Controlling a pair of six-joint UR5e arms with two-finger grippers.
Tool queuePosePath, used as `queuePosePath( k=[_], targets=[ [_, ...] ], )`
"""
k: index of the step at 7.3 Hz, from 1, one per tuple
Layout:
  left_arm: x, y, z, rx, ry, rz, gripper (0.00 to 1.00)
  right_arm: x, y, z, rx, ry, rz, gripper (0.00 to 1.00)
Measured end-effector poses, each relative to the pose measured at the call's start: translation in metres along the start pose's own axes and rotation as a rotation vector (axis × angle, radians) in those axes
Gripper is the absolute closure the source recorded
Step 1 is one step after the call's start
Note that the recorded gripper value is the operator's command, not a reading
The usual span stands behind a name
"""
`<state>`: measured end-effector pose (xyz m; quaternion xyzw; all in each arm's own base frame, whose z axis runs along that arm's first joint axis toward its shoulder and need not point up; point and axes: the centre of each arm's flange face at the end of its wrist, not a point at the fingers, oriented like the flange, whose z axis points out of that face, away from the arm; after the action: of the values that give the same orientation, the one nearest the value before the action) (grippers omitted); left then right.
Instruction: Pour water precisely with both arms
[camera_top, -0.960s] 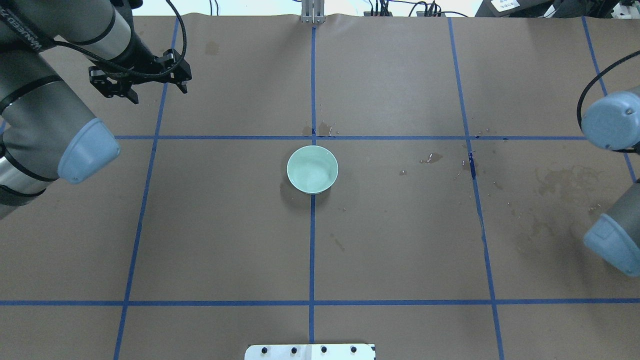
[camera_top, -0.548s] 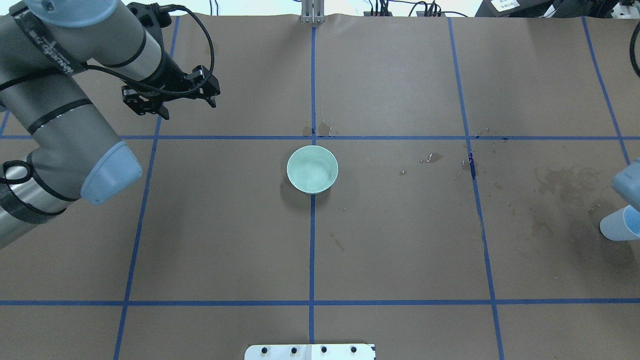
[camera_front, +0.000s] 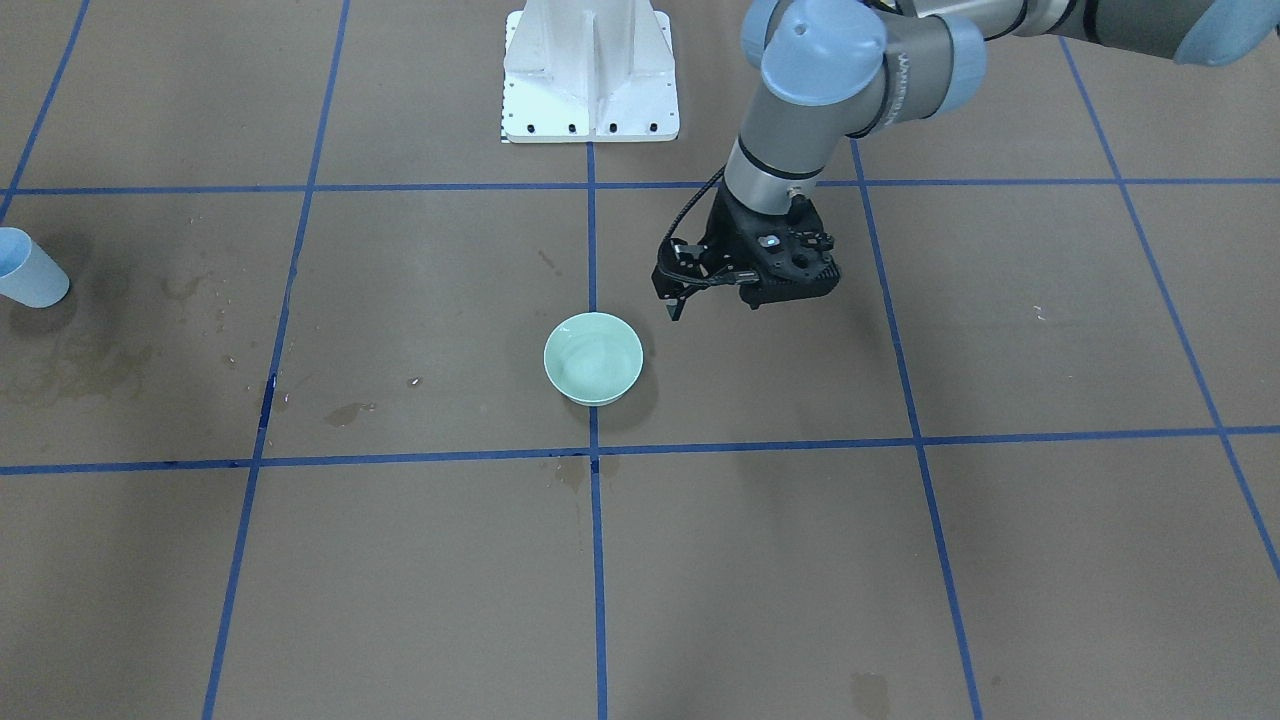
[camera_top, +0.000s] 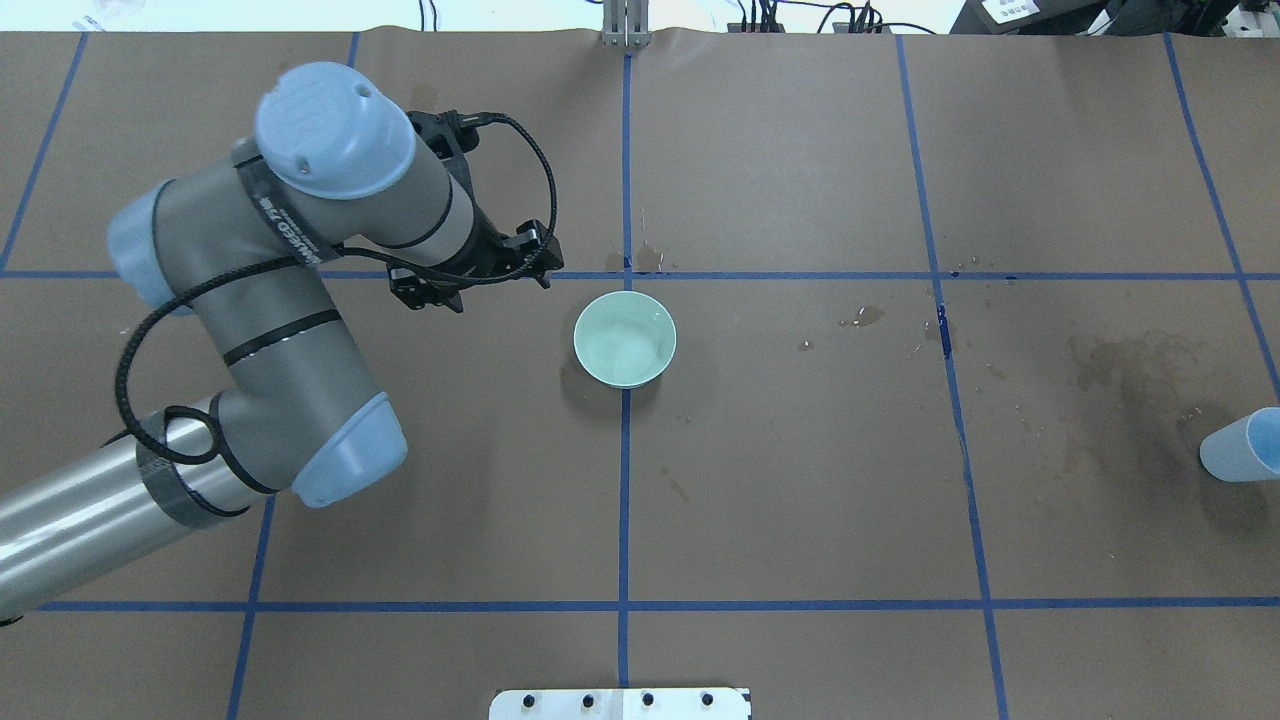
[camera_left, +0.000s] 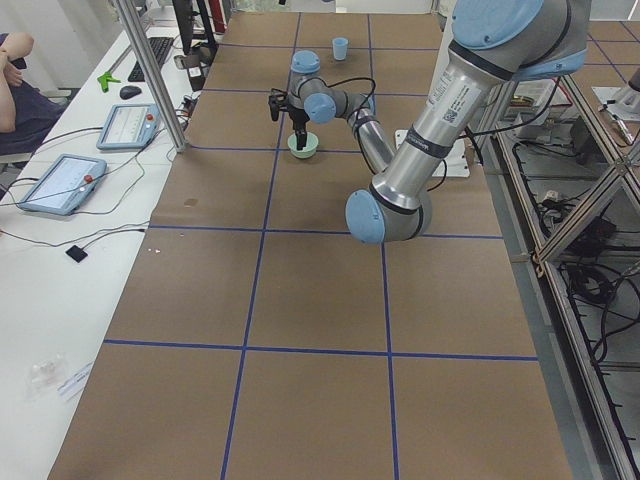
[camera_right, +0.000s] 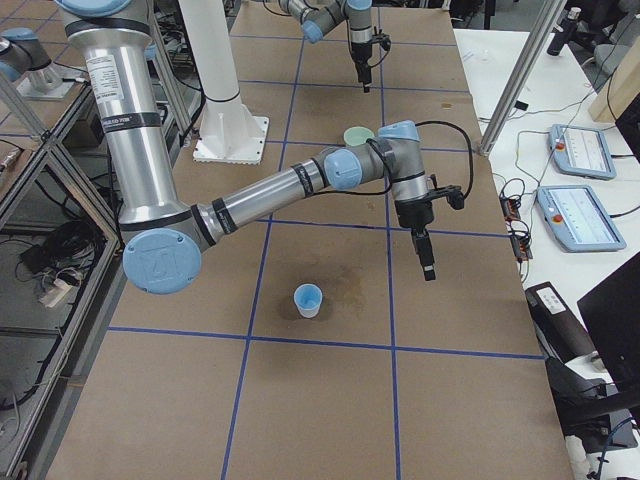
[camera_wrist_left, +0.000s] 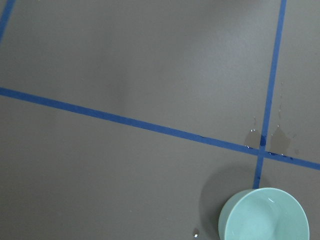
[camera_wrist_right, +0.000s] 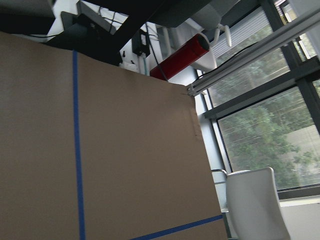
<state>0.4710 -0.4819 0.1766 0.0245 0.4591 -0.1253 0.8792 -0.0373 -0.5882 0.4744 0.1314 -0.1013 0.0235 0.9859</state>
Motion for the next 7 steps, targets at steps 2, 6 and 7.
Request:
queuePosePath(
  k=[2, 6, 7],
  targets=[
    [0.027, 0.019, 0.017, -0.009, -0.005, 0.014, 0.00, 0.019, -0.010, 0.014, -0.083, -0.180, -0.082, 0.01],
    [0.030, 0.024, 0.044, -0.024, -0.022, 0.018, 0.00, 0.036, -0.002, 0.022, -0.180, -0.392, -0.153, 0.01],
    [0.029, 0.023, 0.049, -0.026, -0.026, 0.017, 0.00, 0.038, 0.001, 0.025, -0.196, -0.401, -0.159, 0.01]
  ],
)
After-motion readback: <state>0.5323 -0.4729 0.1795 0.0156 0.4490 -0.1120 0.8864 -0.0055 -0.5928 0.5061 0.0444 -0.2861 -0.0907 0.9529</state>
